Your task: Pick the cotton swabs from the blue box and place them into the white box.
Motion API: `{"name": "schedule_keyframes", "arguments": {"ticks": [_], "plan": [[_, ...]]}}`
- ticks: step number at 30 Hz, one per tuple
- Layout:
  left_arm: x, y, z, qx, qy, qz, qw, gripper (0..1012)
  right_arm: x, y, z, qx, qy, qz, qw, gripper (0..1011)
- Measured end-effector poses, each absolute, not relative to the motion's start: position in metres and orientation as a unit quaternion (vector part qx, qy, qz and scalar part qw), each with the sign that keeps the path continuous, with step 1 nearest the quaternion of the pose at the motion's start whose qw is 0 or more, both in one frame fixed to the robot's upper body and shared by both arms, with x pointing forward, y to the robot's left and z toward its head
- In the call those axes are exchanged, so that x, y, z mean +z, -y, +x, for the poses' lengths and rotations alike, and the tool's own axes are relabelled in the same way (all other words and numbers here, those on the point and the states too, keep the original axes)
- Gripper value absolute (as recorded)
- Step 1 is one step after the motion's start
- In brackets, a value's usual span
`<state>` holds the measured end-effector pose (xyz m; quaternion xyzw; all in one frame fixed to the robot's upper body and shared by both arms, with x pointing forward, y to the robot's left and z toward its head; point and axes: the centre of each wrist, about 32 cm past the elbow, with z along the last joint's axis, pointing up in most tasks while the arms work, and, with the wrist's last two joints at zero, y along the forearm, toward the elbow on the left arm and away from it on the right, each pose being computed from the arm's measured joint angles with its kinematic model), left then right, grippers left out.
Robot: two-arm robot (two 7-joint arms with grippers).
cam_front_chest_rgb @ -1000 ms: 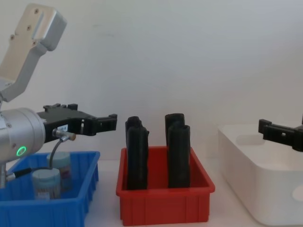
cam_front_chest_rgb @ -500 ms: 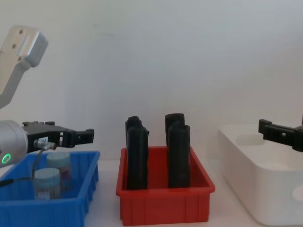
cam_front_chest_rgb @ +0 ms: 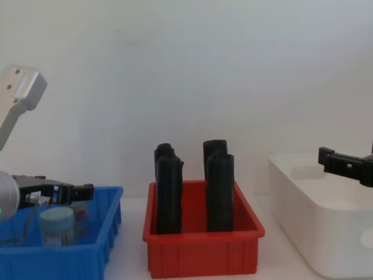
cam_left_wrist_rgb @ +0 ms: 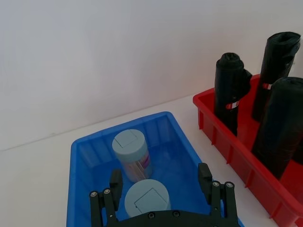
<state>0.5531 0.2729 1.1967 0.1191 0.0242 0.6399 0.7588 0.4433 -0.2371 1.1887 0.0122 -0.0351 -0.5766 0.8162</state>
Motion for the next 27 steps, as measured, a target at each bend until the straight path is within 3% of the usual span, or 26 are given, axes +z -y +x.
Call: {"name": "schedule_keyframes", "arguments": {"ticks": [27], "plan": [[1.177, -0.291, 0.579, 0.650, -0.071, 0.138, 0.744, 1004, 1.189, 0.237, 0.443, -0.577, 0.035, 0.012, 0.816, 1001]]}}
